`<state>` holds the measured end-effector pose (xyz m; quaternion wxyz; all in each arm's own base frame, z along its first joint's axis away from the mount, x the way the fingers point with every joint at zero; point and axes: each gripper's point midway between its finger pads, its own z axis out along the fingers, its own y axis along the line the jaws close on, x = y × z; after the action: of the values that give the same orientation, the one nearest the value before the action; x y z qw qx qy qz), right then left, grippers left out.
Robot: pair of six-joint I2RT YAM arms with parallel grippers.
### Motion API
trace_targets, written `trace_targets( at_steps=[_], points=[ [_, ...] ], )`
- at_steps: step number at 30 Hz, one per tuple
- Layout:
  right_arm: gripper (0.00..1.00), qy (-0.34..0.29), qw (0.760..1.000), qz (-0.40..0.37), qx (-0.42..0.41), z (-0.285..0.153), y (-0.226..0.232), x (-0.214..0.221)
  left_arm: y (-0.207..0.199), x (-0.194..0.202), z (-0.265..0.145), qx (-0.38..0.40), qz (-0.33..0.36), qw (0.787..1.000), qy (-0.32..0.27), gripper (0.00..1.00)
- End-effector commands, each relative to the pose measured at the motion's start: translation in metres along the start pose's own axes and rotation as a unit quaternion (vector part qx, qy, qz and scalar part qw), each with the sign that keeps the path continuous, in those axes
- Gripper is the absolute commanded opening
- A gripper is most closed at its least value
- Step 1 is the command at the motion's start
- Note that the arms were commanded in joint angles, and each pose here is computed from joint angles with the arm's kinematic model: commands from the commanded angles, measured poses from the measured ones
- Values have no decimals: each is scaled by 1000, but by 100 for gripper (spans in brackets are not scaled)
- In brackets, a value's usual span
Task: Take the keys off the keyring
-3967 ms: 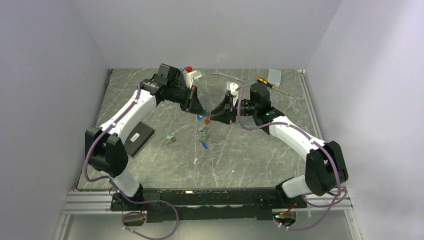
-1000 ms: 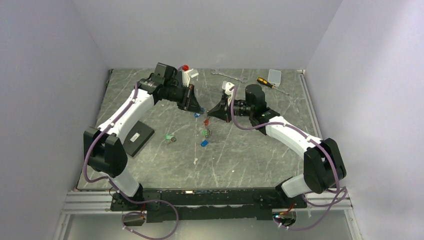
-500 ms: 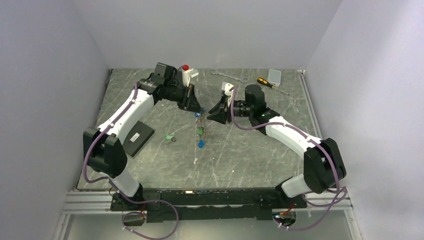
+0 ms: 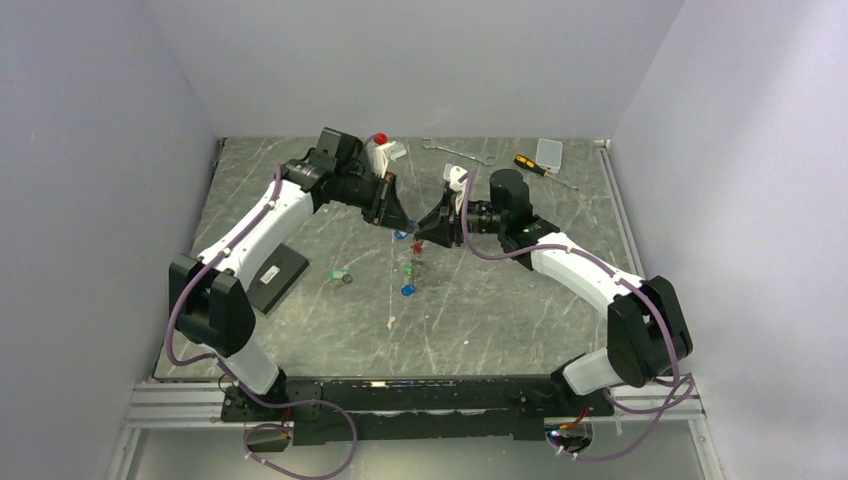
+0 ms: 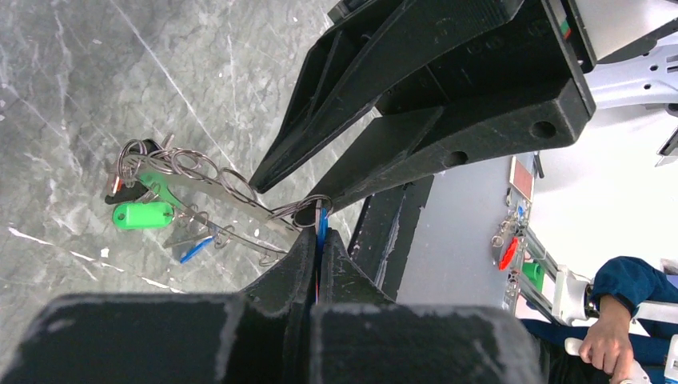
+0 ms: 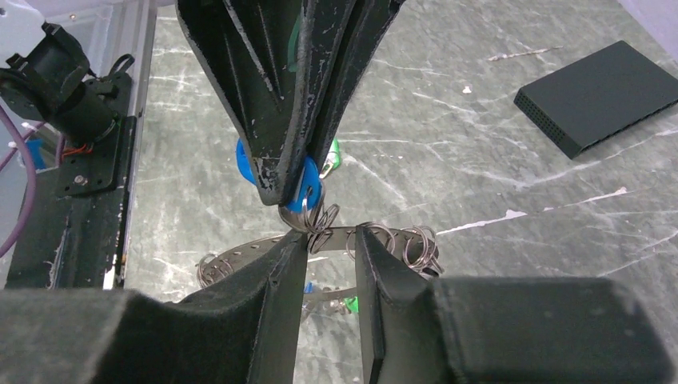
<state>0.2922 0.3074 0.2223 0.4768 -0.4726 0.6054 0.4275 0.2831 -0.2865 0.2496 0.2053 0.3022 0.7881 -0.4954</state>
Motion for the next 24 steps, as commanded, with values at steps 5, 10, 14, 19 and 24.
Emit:
trace_targets(
  at_steps=[5, 10, 14, 19, 24],
  points=[
    [6, -19, 1000, -22, -7, 0, 0, -17, -24, -13, -6, 28, 43, 999, -16, 0],
    [0, -21, 1000, -21, -4, -1, 0, -18, -10, -22, -15, -8, 33, 999, -32, 0],
    [0, -22, 1000, -21, 0, -2, -1, -18, 11, -30, -27, -52, 12, 997, -56, 0],
    [0, -22, 1000, -19, 1, -2, -1, -17, 21, -30, -30, -66, 4, 996, -64, 0],
    [0, -22, 1000, -21, -2, -2, -1, -17, 14, -30, -29, -46, 6, 997, -62, 0]
  ],
)
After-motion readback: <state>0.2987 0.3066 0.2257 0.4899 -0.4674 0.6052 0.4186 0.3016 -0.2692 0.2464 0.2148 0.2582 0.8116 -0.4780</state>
